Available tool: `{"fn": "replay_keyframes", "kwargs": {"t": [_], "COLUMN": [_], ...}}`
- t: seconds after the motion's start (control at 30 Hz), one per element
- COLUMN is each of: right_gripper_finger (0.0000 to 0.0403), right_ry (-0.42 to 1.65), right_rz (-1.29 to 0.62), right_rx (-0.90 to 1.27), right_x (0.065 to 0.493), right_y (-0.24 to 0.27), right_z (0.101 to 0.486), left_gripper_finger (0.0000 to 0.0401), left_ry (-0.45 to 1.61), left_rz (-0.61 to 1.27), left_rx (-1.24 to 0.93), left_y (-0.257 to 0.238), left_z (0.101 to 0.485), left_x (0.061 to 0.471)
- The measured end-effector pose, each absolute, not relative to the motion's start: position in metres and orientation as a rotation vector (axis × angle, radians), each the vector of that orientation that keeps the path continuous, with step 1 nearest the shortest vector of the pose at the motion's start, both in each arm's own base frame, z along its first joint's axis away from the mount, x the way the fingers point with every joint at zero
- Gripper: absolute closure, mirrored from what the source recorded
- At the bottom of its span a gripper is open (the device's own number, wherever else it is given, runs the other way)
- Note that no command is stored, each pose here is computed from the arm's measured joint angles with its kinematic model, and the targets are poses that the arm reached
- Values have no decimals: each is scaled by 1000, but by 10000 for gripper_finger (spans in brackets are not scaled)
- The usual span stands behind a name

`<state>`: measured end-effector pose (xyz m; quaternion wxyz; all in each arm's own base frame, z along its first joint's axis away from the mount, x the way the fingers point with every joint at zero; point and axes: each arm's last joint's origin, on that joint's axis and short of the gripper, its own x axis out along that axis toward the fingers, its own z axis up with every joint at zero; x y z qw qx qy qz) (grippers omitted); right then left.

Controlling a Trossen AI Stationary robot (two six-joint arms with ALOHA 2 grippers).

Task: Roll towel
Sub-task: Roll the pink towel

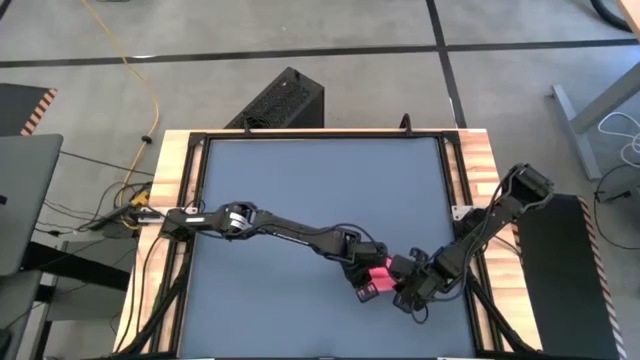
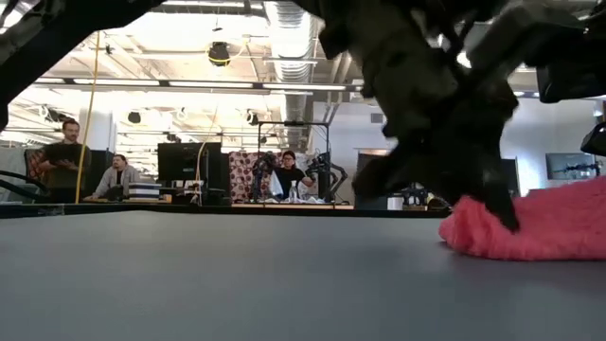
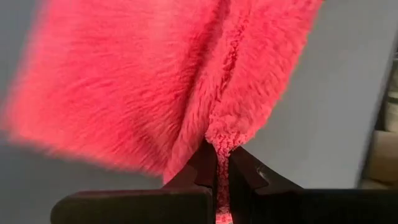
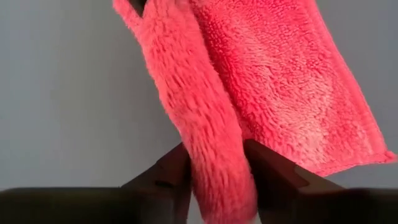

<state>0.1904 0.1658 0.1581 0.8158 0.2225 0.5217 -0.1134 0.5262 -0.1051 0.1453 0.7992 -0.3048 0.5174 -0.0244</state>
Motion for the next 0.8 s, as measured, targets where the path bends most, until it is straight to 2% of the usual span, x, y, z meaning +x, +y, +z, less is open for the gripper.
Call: {"fn": "replay_keyframes", "kwargs": {"t": [0.17, 0.37, 0.63, 0.8], "right_gripper_finger": [208, 218, 220, 220], "right_ry": [1125, 1132, 1055, 997], "right_rz": [-281, -288, -384, -378], "right_rx": [446, 401, 279, 205], "right_x": [190, 186, 177, 171], "right_y": [167, 172, 179, 187], "right_z": [165, 173, 192, 205], "left_gripper_finger": [401, 401, 401, 401], "left_ry": [1138, 1101, 1082, 1083], "left_rz": [-86, -51, -8, -12], "left_rx": [-703, -645, -637, -641], "left_y": [-106, -103, -95, -95], "left_z": [128, 131, 134, 134], "left_x": [530, 531, 532, 532]}}
